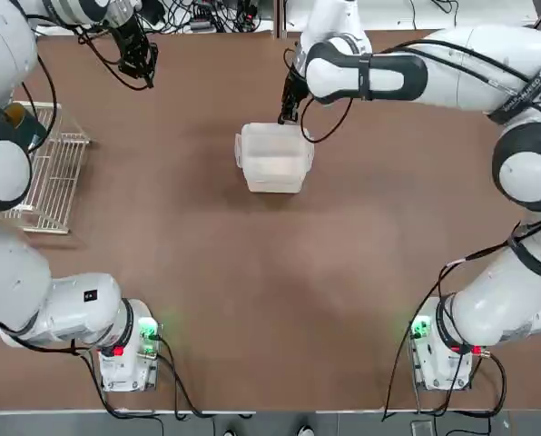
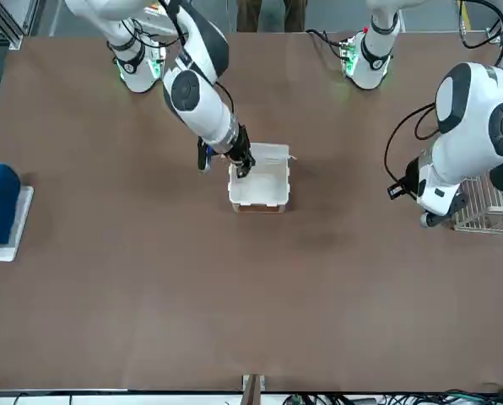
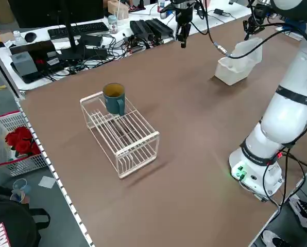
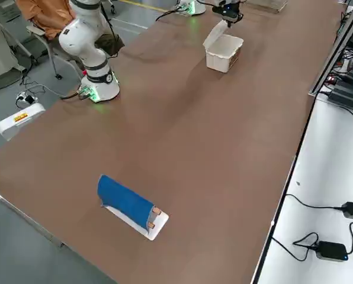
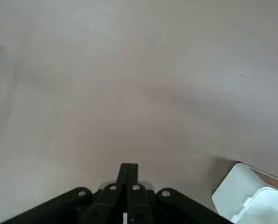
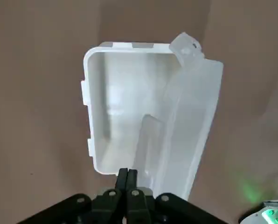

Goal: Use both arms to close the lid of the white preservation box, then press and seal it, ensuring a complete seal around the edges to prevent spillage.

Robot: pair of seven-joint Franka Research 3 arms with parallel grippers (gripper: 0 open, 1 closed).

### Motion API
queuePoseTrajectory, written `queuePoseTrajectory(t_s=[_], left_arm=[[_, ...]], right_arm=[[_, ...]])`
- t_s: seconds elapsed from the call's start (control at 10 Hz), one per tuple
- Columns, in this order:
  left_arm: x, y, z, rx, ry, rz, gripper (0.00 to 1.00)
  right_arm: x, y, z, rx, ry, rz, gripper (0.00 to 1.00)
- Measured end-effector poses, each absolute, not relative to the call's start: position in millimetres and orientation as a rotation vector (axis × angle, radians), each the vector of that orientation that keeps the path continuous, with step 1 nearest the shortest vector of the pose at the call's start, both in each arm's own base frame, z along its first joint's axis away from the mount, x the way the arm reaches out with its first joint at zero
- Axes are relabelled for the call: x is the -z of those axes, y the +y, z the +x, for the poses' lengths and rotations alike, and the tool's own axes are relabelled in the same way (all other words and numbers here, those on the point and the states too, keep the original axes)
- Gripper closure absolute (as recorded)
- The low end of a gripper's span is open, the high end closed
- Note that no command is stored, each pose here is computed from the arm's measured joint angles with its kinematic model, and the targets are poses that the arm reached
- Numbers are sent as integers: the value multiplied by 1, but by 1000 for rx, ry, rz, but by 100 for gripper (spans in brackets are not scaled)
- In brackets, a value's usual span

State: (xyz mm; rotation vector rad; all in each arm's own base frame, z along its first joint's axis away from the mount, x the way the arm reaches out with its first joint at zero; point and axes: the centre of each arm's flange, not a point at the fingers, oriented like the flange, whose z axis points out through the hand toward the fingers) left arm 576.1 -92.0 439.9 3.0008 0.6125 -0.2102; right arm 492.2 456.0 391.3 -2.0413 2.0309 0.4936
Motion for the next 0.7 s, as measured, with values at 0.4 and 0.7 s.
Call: queuePoseTrajectory(t_s=[0.4,0.7], left_arm=[[-442,-86,578,201,628,2995,99],[-442,-89,579,218,638,2959,99]], right_arm=[[-375,438,538,-501,2061,-1987,91],[-397,418,567,-481,2070,-1961,66]])
